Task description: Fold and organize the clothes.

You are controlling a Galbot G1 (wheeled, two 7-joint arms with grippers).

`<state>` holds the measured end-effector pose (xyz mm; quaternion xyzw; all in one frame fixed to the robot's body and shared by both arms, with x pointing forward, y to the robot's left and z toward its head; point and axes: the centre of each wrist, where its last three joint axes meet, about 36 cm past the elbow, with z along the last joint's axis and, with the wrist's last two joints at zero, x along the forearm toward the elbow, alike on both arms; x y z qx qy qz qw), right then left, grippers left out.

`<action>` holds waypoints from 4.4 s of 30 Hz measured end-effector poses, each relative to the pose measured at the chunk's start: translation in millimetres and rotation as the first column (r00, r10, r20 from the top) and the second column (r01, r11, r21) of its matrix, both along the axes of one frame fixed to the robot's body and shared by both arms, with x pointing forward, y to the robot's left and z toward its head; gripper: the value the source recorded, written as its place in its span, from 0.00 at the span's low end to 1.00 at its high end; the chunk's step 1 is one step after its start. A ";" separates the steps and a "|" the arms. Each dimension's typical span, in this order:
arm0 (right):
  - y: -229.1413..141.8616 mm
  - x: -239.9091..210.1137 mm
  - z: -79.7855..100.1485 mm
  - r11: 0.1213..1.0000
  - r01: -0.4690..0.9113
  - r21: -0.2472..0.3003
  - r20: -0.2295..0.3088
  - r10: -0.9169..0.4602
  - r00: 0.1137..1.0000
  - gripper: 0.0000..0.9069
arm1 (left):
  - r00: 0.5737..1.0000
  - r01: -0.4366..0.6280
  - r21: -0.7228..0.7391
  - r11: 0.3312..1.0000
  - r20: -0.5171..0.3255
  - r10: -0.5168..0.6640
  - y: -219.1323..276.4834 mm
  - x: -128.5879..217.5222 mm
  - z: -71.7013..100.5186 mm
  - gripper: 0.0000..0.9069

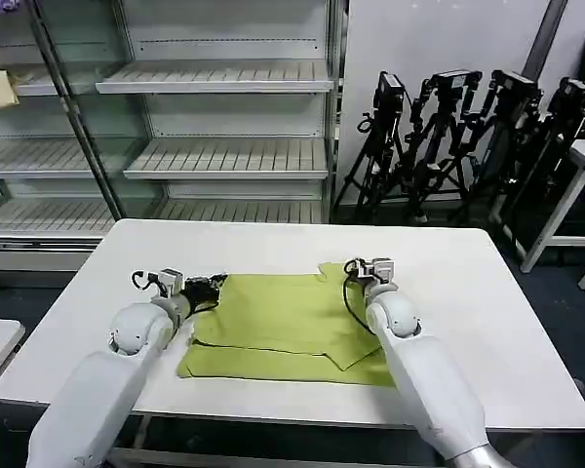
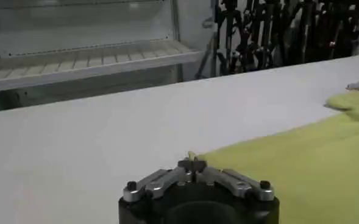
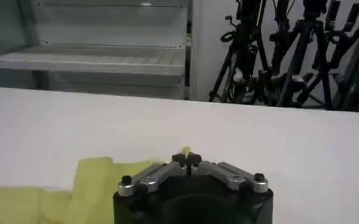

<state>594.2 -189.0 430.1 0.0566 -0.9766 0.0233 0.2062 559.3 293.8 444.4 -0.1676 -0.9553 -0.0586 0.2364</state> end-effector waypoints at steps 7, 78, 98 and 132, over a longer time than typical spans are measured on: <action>-12.9 -28.4 13.9 0.999 -0.028 0.030 0.064 0.026 0.998 0.00 | 0.999 0.002 -0.021 1.000 0.038 -0.001 0.3 -21.4 9.8 0.02; -57.8 -228.1 39.4 0.991 -0.091 -0.093 0.209 0.109 0.972 1.00 | 0.996 -0.030 -0.026 0.999 0.079 0.032 -8.9 -176.5 24.7 1.00; -79.1 -269.6 64.2 0.991 -0.039 -0.126 0.266 0.071 0.961 1.00 | 0.955 -0.296 -0.061 0.953 -0.042 0.294 -56.6 -188.2 1.8 0.02; -83.6 -281.0 73.5 0.990 -0.012 -0.141 0.289 0.053 0.956 1.00 | 0.943 -0.331 0.120 0.936 0.073 0.324 -9.1 -181.6 3.5 0.01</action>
